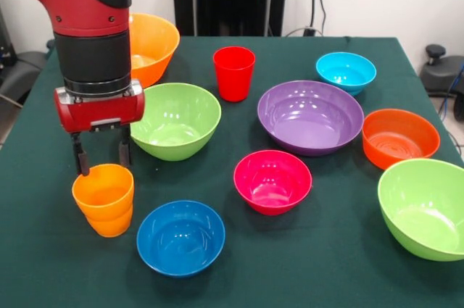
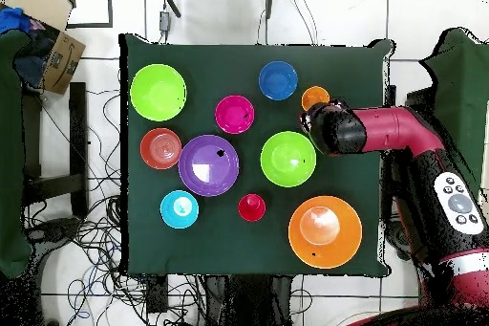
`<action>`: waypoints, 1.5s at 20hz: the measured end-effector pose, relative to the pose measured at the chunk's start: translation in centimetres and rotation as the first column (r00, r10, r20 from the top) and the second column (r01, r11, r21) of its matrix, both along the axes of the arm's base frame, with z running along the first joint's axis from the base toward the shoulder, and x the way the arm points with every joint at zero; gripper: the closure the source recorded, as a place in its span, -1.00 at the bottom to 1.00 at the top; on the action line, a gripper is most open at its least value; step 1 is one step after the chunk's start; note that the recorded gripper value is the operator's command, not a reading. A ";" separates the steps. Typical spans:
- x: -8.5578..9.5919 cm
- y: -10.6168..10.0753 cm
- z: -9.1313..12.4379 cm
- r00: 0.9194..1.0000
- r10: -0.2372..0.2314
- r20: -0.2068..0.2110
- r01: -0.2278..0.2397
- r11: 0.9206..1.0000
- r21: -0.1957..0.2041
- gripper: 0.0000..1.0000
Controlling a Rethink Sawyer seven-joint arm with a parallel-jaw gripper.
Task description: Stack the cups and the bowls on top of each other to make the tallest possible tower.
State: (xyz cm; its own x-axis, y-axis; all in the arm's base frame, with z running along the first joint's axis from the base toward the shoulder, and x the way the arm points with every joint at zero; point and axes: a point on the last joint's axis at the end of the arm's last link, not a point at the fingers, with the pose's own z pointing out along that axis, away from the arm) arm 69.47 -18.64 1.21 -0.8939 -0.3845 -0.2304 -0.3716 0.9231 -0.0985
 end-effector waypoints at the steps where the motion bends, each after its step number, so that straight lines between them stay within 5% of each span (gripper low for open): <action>1: -0.1 -0.1 0.0 1.000 -0.001 0.001 0.001 1.000 0.002 -1.00; 14: -1.9 0.2 -1.2 1.000 -0.003 -0.019 0.004 0.999 0.051 -1.00; 25: -2.7 6.2 -2.6 0.999 0.036 -0.039 -0.028 0.981 0.192 -1.00; 30: -2.4 7.2 -2.4 0.998 0.049 -0.030 -0.041 0.978 0.206 -1.00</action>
